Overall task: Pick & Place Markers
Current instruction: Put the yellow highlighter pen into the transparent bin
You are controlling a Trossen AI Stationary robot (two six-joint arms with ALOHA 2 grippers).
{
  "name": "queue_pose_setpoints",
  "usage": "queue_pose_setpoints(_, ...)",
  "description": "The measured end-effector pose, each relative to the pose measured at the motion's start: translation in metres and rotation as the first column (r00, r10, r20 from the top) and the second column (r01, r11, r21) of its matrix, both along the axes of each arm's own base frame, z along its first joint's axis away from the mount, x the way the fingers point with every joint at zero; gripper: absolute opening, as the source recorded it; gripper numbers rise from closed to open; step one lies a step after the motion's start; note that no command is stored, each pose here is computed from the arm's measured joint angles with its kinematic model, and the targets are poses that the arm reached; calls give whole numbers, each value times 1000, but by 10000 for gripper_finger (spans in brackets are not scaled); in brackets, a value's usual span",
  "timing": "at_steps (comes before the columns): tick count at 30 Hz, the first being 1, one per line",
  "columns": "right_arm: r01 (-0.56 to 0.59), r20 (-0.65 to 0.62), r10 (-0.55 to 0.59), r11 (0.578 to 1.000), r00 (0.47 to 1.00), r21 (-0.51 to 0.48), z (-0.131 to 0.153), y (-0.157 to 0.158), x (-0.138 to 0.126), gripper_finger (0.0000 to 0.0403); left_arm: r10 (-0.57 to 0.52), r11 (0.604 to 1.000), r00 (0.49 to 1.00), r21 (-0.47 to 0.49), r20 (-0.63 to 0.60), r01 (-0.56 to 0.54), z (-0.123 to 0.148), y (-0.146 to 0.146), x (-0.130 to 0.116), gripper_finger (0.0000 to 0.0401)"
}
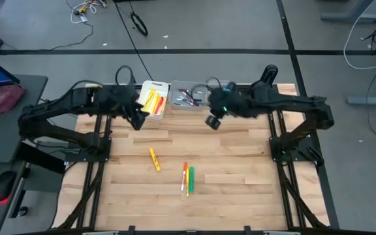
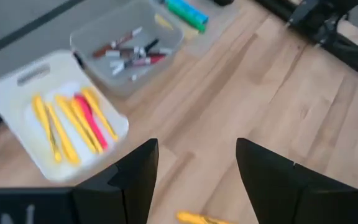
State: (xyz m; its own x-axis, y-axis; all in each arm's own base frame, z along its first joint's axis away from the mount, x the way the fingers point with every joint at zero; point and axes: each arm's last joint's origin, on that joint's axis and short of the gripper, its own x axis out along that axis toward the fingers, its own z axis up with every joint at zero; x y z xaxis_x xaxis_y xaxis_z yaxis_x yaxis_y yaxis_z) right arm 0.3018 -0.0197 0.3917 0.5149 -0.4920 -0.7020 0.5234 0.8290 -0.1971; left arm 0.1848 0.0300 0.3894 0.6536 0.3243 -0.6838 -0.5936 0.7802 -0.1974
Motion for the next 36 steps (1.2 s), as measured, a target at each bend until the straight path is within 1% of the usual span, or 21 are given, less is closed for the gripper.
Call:
queue_pose_setpoints(3,9,-43,-11,999,999,-41,1,22,-13,93,64,996,998,-55,10,-63,-2,-19,-1,222)
queue_pose_setpoints(5,13,-78,-19,997,997,-77,-4,35,-21,88,116,989,993,-97,33,-112,-6,-33,1,222)
queue_pose_setpoints(8,42,-110,-53,993,992,-106,-23,52,-34,81,198,971,979,-148,45,-189,-23,-57,4,222)
queue_pose_setpoints(10,63,-105,-72,994,992,-91,-38,62,-45,77,259,951,965,-191,50,-245,-38,-72,9,222)
queue_pose_setpoints(12,80,-91,-84,996,992,-47,-52,71,-57,74,321,919,947,-247,14,-307,-59,-85,12,222)
queue_pose_setpoints(14,83,-83,-82,997,993,6,-67,80,-67,72,378,877,925,-311,-29,-367,-79,-97,16,222)
queue_pose_setpoints(18,30,-79,-25,997,997,73,-93,93,-84,70,449,788,882,-404,-139,-465,-123,-115,24,222)
queue_pose_setpoints(19,13,-79,-6,996,997,91,-98,95,-87,70,468,762,869,-424,-160,-489,-134,-119,27,222)
queue_pose_setpoints(21,-19,-78,29,991,997,134,-106,100,-92,70,512,698,830,-456,-219,-551,-155,-122,29,222)
queue_pose_setpoints(23,-34,-89,49,985,995,171,-112,103,-97,70,525,649,809,-490,-265,-582,-173,-125,34,222)
queue_pose_setpoints(25,-37,-89,54,981,995,188,-116,106,-101,70,539,622,792,-498,-288,-604,-186,-127,36,225)
queue_pose_setpoints(28,-32,-81,48,983,996,183,-120,110,-105,70,565,588,770,-509,-297,-628,-200,-129,39,239)
queue_pose_setpoints(31,-22,-69,36,980,997,200,-122,113,-107,70,580,566,756,-517,-303,-642,-210,-131,43,261)
queue_pose_setpoints(36,-55,-51,67,978,996,203,-121,120,-108,70,605,546,738,-519,-297,-657,-219,-133,49,294)
